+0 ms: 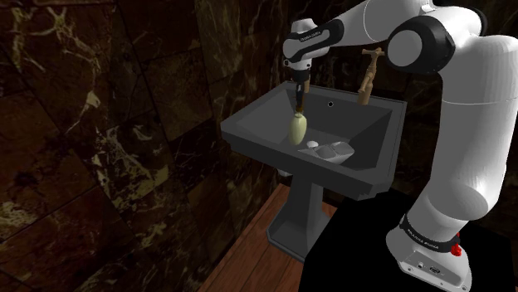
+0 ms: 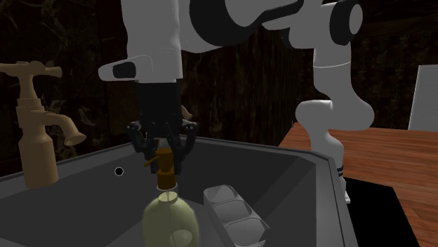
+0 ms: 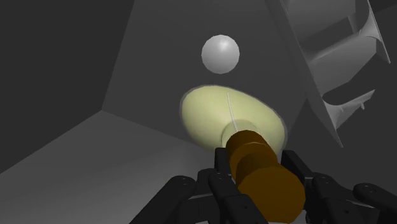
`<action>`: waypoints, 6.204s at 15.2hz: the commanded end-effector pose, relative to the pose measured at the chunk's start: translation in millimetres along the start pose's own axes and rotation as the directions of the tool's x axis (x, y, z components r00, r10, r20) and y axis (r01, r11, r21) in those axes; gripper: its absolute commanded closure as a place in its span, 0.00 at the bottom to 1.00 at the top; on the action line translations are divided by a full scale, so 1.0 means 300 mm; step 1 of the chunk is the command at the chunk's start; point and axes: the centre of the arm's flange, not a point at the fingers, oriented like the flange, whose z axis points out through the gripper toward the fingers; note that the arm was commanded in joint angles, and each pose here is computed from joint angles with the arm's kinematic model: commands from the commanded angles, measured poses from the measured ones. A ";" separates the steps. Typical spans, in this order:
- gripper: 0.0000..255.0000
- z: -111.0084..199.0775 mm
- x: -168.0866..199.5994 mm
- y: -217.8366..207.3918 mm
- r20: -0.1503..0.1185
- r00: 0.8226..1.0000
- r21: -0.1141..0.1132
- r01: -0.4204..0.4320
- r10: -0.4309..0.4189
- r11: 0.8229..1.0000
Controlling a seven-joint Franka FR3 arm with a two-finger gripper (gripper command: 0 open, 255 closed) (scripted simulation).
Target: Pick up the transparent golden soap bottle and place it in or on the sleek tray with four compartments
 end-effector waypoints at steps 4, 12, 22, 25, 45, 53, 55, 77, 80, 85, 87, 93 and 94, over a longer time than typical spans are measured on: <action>1.00 -0.087 -0.007 -0.003 -0.001 1.000 0.000 0.000 0.000 1.000; 1.00 -0.228 -0.016 -0.005 -0.001 1.000 0.000 0.000 0.000 1.000; 1.00 -0.392 -0.027 -0.008 -0.001 1.000 0.000 0.000 0.000 1.000; 1.00 -0.450 -0.097 -0.104 -0.001 1.000 0.000 0.000 0.000 1.000; 1.00 -0.576 -0.387 -0.511 -0.001 1.000 0.000 0.000 0.000 1.000; 1.00 -0.436 -0.377 -0.509 -0.001 1.000 0.000 0.000 0.000 1.000; 1.00 -0.400 -0.375 -0.508 -0.001 1.000 0.000 0.000 0.000 1.000; 1.00 -0.128 -0.357 -0.504 -0.001 1.000 0.000 0.000 0.000 1.000; 0.00 -0.131 -0.356 -0.503 -0.001 1.000 0.000 0.000 0.000 1.000; 0.00 -0.172 -0.357 -0.504 -0.001 1.000 0.000 0.000 0.000 1.000; 0.00 -0.260 -0.357 -0.504 -0.001 1.000 0.000 0.000 0.000 1.000; 0.00 -0.295 -0.357 -0.504 -0.001 1.000 0.000 0.000 0.000 1.000; 0.00 -0.295 -0.357 -0.504 -0.001 1.000 0.000 0.000 0.000 1.000</action>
